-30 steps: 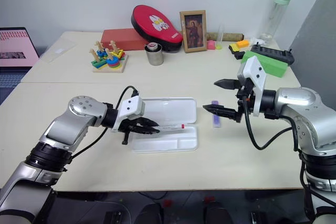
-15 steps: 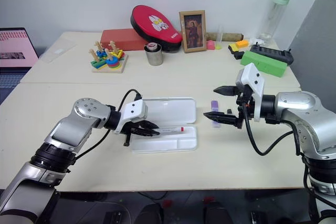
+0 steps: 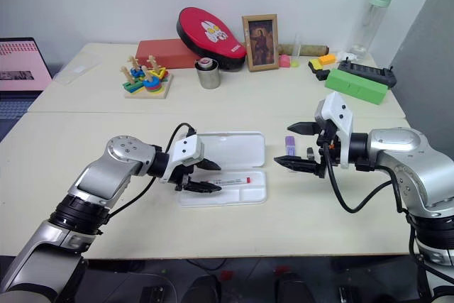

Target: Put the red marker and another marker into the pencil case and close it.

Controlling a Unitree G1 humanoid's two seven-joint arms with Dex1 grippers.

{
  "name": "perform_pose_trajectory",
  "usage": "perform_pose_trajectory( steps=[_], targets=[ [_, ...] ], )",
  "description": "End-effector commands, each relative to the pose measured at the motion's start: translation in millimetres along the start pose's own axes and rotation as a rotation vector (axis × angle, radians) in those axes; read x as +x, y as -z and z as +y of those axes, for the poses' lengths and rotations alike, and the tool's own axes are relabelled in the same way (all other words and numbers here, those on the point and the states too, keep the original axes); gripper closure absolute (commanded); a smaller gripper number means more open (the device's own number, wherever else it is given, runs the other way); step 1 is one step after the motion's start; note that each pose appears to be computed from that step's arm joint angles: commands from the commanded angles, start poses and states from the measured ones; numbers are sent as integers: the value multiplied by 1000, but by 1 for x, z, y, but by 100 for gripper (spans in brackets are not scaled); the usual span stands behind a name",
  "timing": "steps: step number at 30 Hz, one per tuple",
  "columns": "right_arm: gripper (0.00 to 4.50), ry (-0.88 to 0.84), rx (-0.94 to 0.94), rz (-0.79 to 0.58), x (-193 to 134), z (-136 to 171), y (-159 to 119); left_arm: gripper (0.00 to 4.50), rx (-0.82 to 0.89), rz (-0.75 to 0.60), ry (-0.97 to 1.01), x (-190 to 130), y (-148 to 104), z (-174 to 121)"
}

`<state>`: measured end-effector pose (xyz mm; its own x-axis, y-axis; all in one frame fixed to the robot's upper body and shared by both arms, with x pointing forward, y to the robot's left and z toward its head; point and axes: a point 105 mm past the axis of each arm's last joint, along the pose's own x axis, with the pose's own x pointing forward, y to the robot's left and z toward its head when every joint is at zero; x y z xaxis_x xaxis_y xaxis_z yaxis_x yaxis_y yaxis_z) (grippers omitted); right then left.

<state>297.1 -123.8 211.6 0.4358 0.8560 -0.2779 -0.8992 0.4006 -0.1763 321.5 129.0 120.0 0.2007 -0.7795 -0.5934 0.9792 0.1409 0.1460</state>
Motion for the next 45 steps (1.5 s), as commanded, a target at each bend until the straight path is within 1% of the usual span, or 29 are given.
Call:
perform_pose_trajectory(
  steps=[1, 3, 4, 7, 8, 9, 11, 16, 20, 24, 29, 32, 35, 36, 38, 39, 43, 44, 45],
  targets=[
    [0, 140, 49, 27, 2, -20, 6, 60, 29, -146, -60, -10, -27, 4],
    [0, 207, 99, 60, 6, -26, 17, 28, 11, -240, -87, -13, -39, 4],
    [0, 250, 139, 69, 8, -29, 22, 8, 4, -281, -111, -15, -41, 5],
    [0, 358, 255, 77, 14, -36, 32, 4, -33, -379, -166, -18, -43, 4],
    [0, 425, 286, 108, 21, -37, 44, 4, -74, -477, -185, -23, -50, 1],
    [0, 472, 304, 132, 25, -37, 52, 4, -102, -545, -197, -26, -55, -1],
    [0, 527, 344, 163, 34, -31, 63, 4, -113, -621, -248, -32, -59, -3],
    [0, 585, 373, 213, 53, -21, 74, 4, -67, -694, -306, -38, -70, -4],
    [0, 645, 367, 286, 63, -24, 93, 4, -48, -707, -284, -35, -75, -8],
    [0, 689, 347, 326, 63, -31, 104, 4, -40, -713, -266, -35, -78, -12],
    [0, 690, 382, 342, 69, -32, 118, 4, -37, -722, -258, -35, -80, -14],
    [51, 696, 391, 343, 70, -33, 122, 0, -34, -722, -257, -35, -82, -14],
    [122, 695, 392, 342, 71, -33, 123, 0, -30, -722, -256, -35, -83, -14],
    [133, 697, 394, 342, 71, -33, 123, 0, -30, -721, -256, -35, -83, -14],
    [188, 703, 397, 342, 70, -34, 124, 0, -29, -721, -255, -35, -83, -13],
    [196, 705, 398, 342, 70, -35, 124, 0, -29, -722, -254, -35, -84, -14],
    [294, 721, 400, 341, 67, -39, 125, 0, -26, -725, -250, -34, -85, -13],
    [306, 725, 400, 341, 66, -39, 125, 0, -26, -726, -249, -34, -85, -13],
    [329, 730, 401, 339, 65, -41, 125, 0, -25, -725, -249, -34, -85, -13]
  ],
)
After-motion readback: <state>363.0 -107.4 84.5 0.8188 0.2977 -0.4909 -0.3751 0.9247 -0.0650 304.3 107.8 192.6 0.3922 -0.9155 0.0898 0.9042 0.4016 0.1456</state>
